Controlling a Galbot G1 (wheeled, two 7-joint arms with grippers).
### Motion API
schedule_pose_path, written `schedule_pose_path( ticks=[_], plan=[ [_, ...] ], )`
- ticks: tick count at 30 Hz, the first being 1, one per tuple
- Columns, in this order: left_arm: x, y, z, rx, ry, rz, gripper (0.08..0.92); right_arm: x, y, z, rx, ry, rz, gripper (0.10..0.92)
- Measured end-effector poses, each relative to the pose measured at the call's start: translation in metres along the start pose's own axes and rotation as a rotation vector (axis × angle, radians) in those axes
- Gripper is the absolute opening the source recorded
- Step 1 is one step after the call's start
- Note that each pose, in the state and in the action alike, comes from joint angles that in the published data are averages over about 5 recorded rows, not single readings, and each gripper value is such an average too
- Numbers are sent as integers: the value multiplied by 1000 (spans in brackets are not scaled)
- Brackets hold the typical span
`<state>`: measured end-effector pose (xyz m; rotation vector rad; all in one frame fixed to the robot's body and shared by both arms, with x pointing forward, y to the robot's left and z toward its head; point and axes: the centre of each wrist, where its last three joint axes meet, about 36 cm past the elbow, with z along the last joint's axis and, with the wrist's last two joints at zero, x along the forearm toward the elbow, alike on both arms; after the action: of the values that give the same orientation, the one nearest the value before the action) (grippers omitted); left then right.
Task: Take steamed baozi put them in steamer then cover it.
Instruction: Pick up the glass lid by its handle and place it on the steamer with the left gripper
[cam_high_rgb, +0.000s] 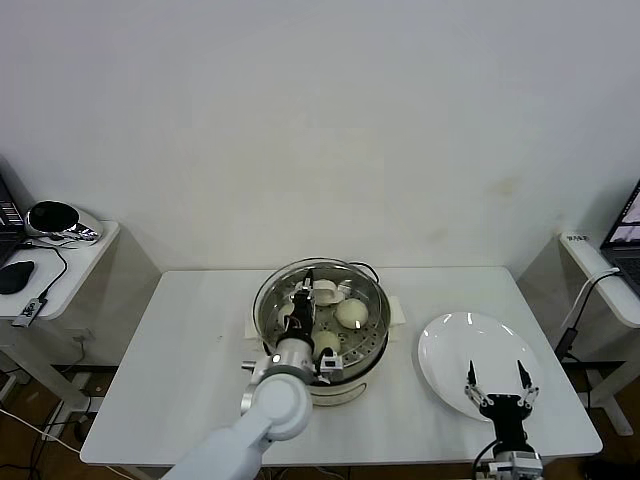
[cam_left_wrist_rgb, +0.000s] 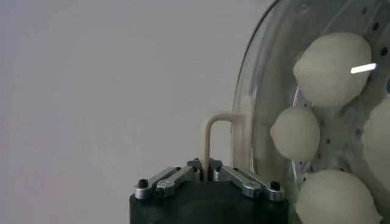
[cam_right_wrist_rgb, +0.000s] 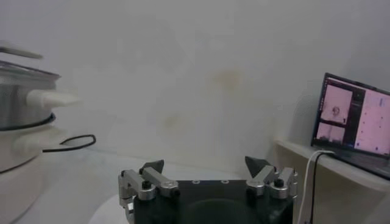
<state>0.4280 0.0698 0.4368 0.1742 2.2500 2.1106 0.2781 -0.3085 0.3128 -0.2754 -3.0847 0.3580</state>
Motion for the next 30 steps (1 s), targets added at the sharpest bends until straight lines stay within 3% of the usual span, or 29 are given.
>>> schedule_pose_path(
  ticks=[30],
  plan=[
    [-1, -10, -13, -32, -9, 30, 148, 2, 7, 5, -1, 11, -17, 823]
  ],
)
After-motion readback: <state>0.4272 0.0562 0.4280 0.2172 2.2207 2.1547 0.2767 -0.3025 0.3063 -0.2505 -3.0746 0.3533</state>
